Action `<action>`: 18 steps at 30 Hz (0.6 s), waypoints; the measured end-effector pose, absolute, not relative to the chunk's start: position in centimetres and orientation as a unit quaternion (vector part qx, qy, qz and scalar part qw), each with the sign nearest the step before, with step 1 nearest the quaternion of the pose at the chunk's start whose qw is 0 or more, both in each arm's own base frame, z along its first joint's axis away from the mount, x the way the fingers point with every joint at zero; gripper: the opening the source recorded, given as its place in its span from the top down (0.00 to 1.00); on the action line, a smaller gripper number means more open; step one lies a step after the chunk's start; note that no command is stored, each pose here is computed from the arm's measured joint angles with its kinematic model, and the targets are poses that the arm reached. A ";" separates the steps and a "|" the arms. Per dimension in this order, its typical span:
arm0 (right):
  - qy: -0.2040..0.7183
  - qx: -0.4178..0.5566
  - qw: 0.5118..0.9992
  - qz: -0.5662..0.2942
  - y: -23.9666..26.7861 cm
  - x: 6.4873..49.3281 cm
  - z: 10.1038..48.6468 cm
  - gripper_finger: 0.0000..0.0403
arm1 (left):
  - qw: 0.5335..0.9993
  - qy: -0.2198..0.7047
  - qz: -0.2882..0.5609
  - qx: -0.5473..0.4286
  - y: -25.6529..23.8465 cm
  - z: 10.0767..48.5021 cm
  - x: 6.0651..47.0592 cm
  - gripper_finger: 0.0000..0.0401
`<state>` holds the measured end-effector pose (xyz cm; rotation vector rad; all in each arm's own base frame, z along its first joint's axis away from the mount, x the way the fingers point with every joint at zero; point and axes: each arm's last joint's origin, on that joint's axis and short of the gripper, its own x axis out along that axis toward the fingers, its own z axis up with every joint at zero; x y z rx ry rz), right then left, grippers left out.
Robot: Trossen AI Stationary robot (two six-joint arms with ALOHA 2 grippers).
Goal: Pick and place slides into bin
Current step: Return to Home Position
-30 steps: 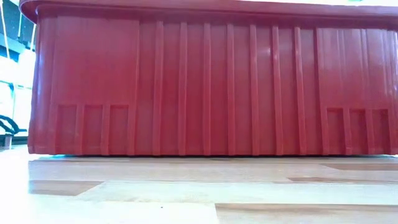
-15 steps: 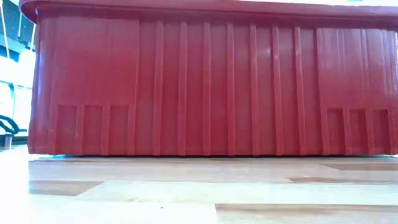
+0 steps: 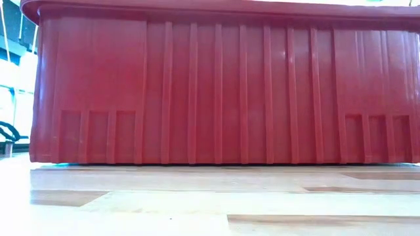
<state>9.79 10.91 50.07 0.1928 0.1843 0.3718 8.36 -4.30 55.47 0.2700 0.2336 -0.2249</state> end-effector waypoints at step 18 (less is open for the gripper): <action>-0.009 0.156 0.972 0.175 7.4 8.5 40.5 1.00 | 0.988 -0.062 -0.126 0.068 -3.2 38.7 6.4 0.97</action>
